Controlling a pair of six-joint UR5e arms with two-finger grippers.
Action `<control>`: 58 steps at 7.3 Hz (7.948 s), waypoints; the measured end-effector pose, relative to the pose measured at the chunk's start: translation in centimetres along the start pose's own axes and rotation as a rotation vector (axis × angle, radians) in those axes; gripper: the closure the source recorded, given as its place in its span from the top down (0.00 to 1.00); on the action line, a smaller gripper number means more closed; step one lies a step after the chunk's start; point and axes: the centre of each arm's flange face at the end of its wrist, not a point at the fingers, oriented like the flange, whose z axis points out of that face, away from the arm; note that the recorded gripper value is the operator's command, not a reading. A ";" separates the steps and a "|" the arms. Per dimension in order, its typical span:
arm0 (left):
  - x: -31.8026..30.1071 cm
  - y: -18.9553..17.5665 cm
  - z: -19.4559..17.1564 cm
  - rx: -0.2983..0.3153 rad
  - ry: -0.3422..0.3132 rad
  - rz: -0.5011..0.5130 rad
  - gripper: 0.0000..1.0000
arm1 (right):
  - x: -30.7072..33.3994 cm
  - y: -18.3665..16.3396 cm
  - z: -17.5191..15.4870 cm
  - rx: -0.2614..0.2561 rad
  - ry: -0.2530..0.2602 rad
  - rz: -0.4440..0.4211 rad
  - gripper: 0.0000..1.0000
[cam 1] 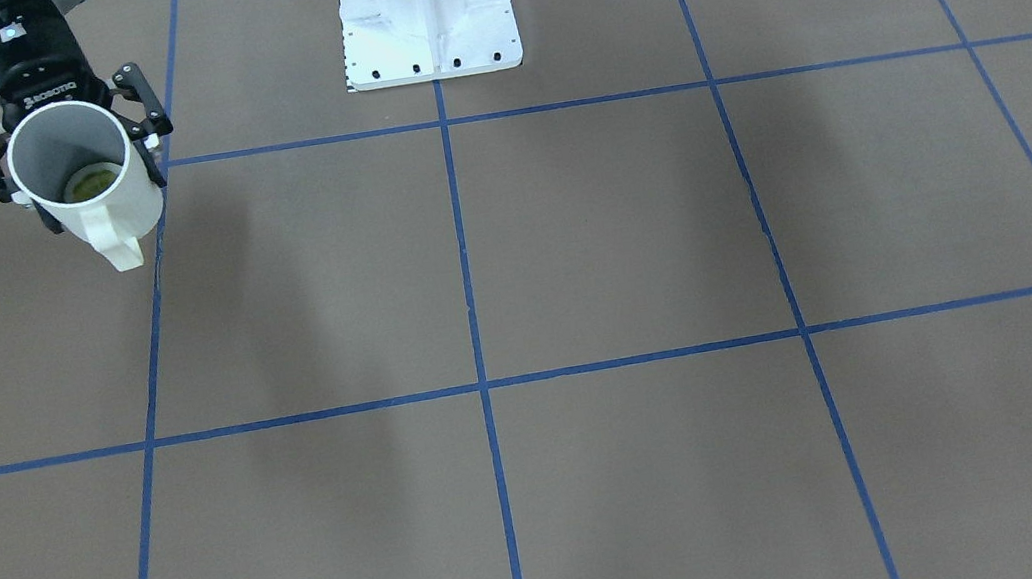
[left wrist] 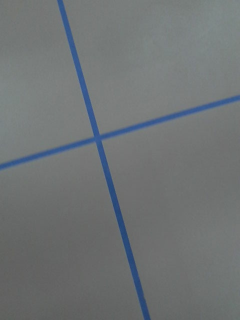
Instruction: Left arm hands cup to right arm to dump lemon
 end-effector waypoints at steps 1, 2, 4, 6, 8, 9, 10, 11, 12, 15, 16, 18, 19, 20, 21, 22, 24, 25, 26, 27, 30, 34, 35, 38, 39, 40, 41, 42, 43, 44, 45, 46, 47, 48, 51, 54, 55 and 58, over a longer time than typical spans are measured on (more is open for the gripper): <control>-1.0 0.6 0.0 -0.002 0.000 -0.009 1.00 | 3.1 1.4 -2.0 0.004 0.001 0.003 0.00; -1.4 0.9 0.1 -0.003 -0.001 -0.016 1.00 | 6.3 3.4 -3.9 0.013 0.001 0.015 0.00; -1.4 0.8 -0.1 0.002 -0.001 -0.017 1.00 | 13.5 8.7 -7.1 0.062 0.000 0.083 0.00; -1.3 0.7 -0.4 0.006 -0.002 -0.014 1.00 | 19.8 11.2 -9.5 0.099 0.025 0.141 0.00; -1.1 0.5 -0.5 0.009 -0.003 -0.011 1.00 | 26.0 11.3 -9.7 0.072 0.041 0.186 0.00; -1.1 0.4 -0.6 0.011 -0.003 -0.011 1.00 | 29.2 10.5 -8.9 0.044 0.041 0.197 0.00; -1.0 0.4 -0.7 0.012 -0.003 -0.010 1.00 | 31.6 9.6 -8.1 0.018 0.044 0.205 0.00; -1.0 0.4 -0.7 0.013 -0.003 -0.009 1.00 | 33.0 9.3 -8.0 0.003 0.048 0.234 0.00; -1.0 0.3 -0.8 0.015 -0.004 -0.007 1.00 | 33.8 9.4 -8.3 0.000 0.051 0.303 0.00; -0.4 -0.2 -1.5 0.045 -0.008 -0.046 1.00 | 37.3 12.4 -12.7 0.035 0.051 0.568 0.00; -0.2 -0.3 -1.7 0.059 -0.009 -0.061 1.00 | 38.3 13.5 -14.2 0.044 0.050 0.639 0.00; 0.0 -0.2 -1.6 0.065 0.014 -0.069 1.00 | 39.5 14.7 -16.6 0.056 0.041 0.810 0.00; 0.2 -0.1 -1.5 0.066 0.049 -0.069 1.00 | 39.9 15.3 -17.7 0.058 0.036 0.873 0.00; 0.4 0.0 -1.4 0.067 0.070 -0.067 1.00 | 40.5 16.1 -18.8 0.058 0.034 0.924 0.00; 0.4 0.0 -1.4 0.068 0.079 -0.066 1.00 | 40.9 16.5 -19.4 0.059 0.033 0.999 0.00; 0.5 0.0 -1.4 0.068 0.083 -0.066 1.00 | 41.1 16.8 -19.7 0.058 0.033 1.076 0.00; 0.5 -0.1 -1.5 0.070 0.084 -0.064 1.00 | 41.7 17.2 -20.3 0.059 0.045 1.205 0.00; 0.6 -0.2 -1.6 0.073 0.084 -0.062 1.00 | 42.1 17.2 -20.6 0.061 0.051 1.262 0.00; 0.7 -0.4 -1.7 0.075 0.083 -0.060 1.00 | 42.6 17.3 -21.0 0.062 0.059 1.309 0.00; 0.7 -0.5 -1.7 0.076 0.083 -0.059 1.00 | 43.0 17.4 -21.3 0.065 0.066 1.360 0.00; 0.8 -0.7 -1.9 0.080 0.083 -0.055 1.00 | 44.1 18.1 -23.3 0.090 0.048 1.564 0.00; 1.3 -0.9 -2.6 0.092 0.081 -0.044 1.00 | 45.5 16.9 -22.9 0.174 0.000 1.855 0.00; 1.4 -0.9 -2.7 0.094 0.080 -0.042 1.00 | 45.9 16.5 -22.8 0.201 -0.011 1.913 0.00; 1.7 -0.9 -3.1 0.101 0.080 -0.038 1.00 | 46.5 15.9 -22.8 0.247 -0.037 2.042 0.00; 1.7 -1.0 -3.1 0.102 0.079 -0.038 1.00 | 46.6 15.9 -22.8 0.251 -0.042 2.080 0.00; 1.8 -1.0 -3.2 0.103 0.079 -0.037 1.00 | 46.6 15.9 -22.8 0.255 -0.047 2.118 0.00; 1.8 -1.0 -3.2 0.103 0.079 -0.037 1.00 | 46.6 15.9 -22.8 0.258 -0.052 2.148 0.00; 1.8 -1.0 -3.2 0.103 0.079 -0.036 1.00 | 46.7 15.8 -22.7 0.266 -0.061 2.184 0.00; 1.8 -1.0 -3.2 0.103 0.079 -0.036 1.00 | 46.8 15.7 -22.6 0.281 -0.073 2.228 0.00; 1.7 -1.0 -3.2 0.103 0.079 -0.037 1.00 | 46.9 15.6 -22.6 0.297 -0.081 2.261 0.00; 1.7 -1.0 -3.1 0.102 0.077 -0.037 1.00 | 47.0 15.5 -22.6 0.312 -0.090 2.291 0.00; 1.8 -1.0 -3.1 0.102 0.077 -0.038 1.00 | 47.1 15.5 -22.7 0.324 -0.099 2.326 0.00; 1.8 -1.0 -3.1 0.102 0.077 -0.038 1.00 | 47.2 15.5 -22.8 0.334 -0.104 2.355 0.00; 1.8 -1.0 -3.1 0.101 0.077 -0.038 1.00 | 47.4 15.5 -23.0 0.351 -0.110 2.392 0.00; 1.8 -1.0 -3.0 0.099 0.077 -0.038 1.00 | 47.8 15.5 -24.6 0.384 -0.163 2.446 0.00; 1.8 -1.0 -2.9 0.097 0.075 -0.038 1.00 | 48.0 15.9 -25.6 0.383 -0.209 2.444 0.00; 1.7 -1.0 -2.9 0.097 0.075 -0.038 1.00 | 48.0 15.9 -25.5 0.383 -0.213 2.444 0.00; 1.8 -1.0 -2.8 0.096 0.075 -0.038 1.00 | 48.0 15.4 -24.3 0.375 -0.227 2.421 0.00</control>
